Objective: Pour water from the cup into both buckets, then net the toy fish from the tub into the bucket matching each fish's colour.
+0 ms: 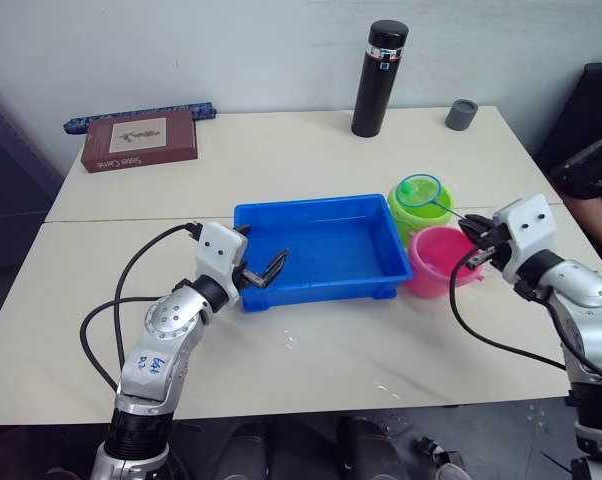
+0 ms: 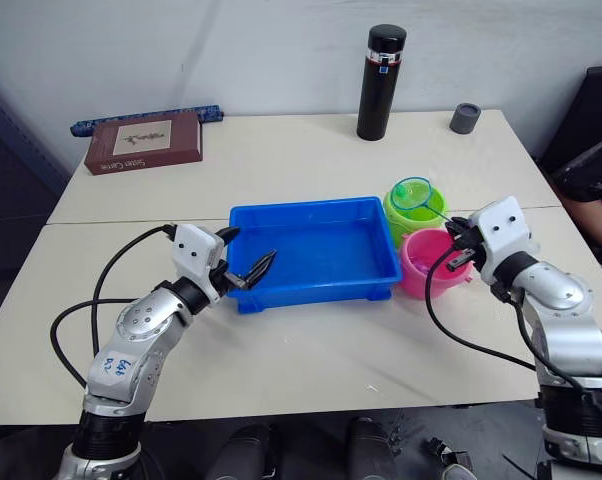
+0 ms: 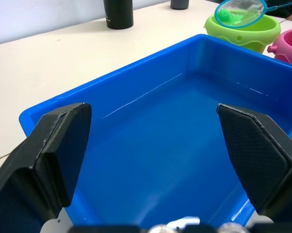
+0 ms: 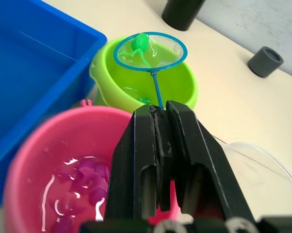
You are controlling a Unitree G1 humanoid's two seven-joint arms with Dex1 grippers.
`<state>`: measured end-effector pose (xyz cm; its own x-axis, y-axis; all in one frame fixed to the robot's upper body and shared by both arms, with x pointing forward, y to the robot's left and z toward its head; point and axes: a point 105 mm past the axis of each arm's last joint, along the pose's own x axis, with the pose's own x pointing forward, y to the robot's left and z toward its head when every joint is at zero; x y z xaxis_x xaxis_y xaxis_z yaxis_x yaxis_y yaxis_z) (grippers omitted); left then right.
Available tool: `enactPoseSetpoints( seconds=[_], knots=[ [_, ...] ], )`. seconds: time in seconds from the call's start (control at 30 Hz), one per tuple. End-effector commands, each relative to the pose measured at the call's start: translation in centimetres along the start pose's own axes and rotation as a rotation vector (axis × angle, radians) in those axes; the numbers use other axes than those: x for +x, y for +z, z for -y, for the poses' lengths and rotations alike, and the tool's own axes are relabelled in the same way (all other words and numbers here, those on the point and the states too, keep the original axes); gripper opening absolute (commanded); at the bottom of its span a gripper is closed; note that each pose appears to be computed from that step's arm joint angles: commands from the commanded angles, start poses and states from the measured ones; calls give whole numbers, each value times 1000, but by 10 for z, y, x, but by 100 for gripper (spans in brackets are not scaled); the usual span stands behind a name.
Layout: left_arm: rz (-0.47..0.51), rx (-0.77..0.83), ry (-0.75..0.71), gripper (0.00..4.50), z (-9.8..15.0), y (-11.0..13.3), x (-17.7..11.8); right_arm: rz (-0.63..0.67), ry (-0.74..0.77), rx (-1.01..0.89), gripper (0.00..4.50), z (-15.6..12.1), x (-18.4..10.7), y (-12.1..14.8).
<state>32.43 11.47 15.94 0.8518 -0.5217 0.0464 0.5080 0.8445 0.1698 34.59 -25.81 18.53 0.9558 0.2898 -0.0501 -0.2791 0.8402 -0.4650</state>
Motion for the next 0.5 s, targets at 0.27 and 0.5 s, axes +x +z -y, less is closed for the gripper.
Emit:
enactPoseSetpoints(
  seconds=[0.27,0.5],
  knots=[
    [45,31,-8,446,2,12,1,41,-96,-265,0,30,-17,10],
    [45,31,-13,446,2,12,2,50,-39,-504,0,15,-20,6]
  ],
)
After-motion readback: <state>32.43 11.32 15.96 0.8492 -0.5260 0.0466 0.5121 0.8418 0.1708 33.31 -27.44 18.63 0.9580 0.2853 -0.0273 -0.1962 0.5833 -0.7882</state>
